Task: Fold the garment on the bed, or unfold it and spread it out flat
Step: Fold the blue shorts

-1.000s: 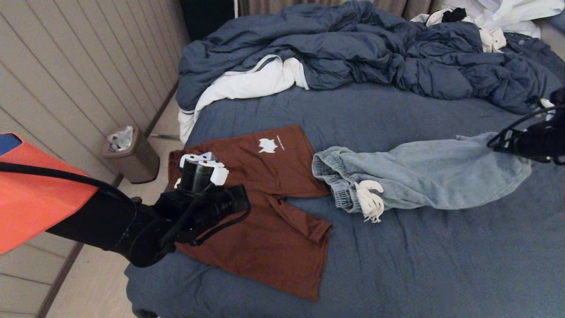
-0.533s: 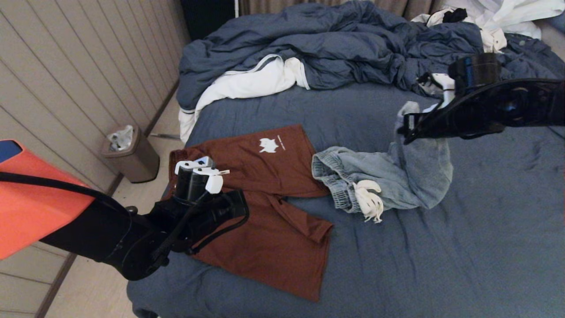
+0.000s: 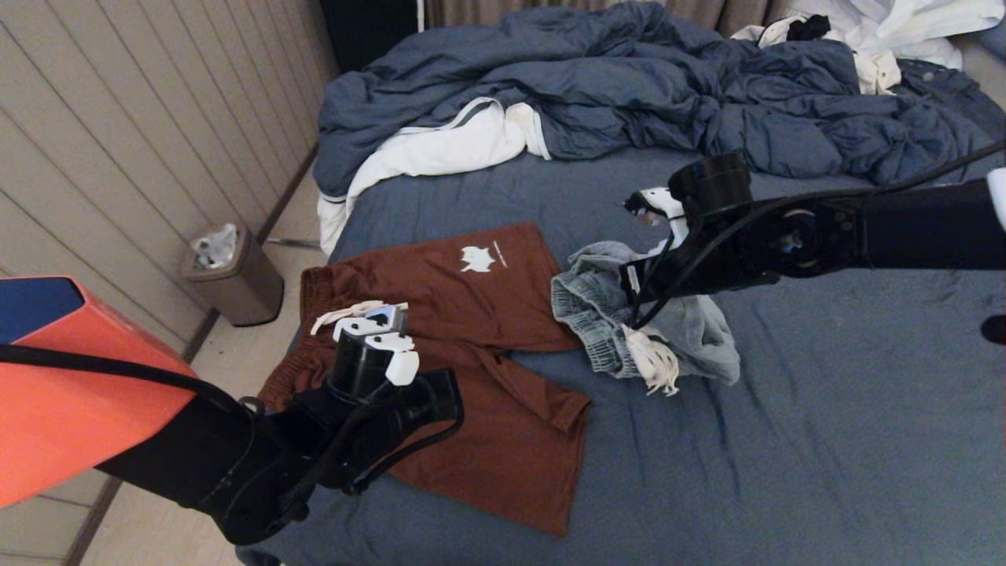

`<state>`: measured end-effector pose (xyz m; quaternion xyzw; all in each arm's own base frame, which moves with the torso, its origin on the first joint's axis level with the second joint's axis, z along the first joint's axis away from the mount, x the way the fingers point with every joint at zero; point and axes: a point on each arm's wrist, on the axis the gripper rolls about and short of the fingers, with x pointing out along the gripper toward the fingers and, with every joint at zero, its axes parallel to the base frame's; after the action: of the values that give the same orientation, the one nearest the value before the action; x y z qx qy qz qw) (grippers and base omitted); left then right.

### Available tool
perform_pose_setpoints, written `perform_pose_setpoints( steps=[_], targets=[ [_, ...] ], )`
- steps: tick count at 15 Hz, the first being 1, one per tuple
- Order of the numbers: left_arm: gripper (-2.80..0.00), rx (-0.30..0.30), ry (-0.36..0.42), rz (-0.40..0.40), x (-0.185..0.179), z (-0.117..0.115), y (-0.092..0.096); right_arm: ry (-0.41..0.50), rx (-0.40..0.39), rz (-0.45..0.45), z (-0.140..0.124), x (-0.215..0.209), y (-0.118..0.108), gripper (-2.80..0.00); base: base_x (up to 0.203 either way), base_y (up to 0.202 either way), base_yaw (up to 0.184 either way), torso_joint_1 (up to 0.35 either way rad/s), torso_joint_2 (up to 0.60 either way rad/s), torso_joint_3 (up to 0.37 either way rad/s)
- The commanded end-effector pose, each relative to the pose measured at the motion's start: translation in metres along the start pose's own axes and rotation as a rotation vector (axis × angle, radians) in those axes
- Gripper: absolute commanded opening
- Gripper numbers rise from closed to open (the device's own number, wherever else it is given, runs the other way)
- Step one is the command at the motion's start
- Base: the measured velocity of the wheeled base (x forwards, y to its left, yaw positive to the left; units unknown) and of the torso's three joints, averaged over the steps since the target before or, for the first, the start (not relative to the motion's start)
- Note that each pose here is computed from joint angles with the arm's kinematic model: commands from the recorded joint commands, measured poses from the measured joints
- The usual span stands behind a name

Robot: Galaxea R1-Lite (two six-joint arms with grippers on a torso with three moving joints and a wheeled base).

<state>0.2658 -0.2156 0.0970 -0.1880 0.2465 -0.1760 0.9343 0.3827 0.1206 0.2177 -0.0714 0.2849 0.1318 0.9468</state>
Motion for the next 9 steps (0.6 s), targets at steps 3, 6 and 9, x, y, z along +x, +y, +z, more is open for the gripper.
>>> perform_pose_setpoints(
  steps=[3,6,9],
  targets=[
    [-2.8,0.004,0.021,-0.001,0.002,-0.008,-0.001,0.05,-0.032,-0.019,-0.028,0.025,0.009,0.0,0.0,0.0,0.0,0.0,0.0,0.0],
    [-2.8,0.004,0.021,-0.001,0.002,-0.008,-0.001,0.035,-0.033,-0.021,-0.029,0.024,0.009,0.0,0.0,0.0,0.0,0.0,0.0,0.0],
    [-2.8,0.005,0.022,0.0,0.002,-0.009,-0.001,0.008,-0.019,-0.015,-0.024,0.014,0.009,0.0,0.0,0.0,0.0,0.0,0.0,0.0]
  ],
)
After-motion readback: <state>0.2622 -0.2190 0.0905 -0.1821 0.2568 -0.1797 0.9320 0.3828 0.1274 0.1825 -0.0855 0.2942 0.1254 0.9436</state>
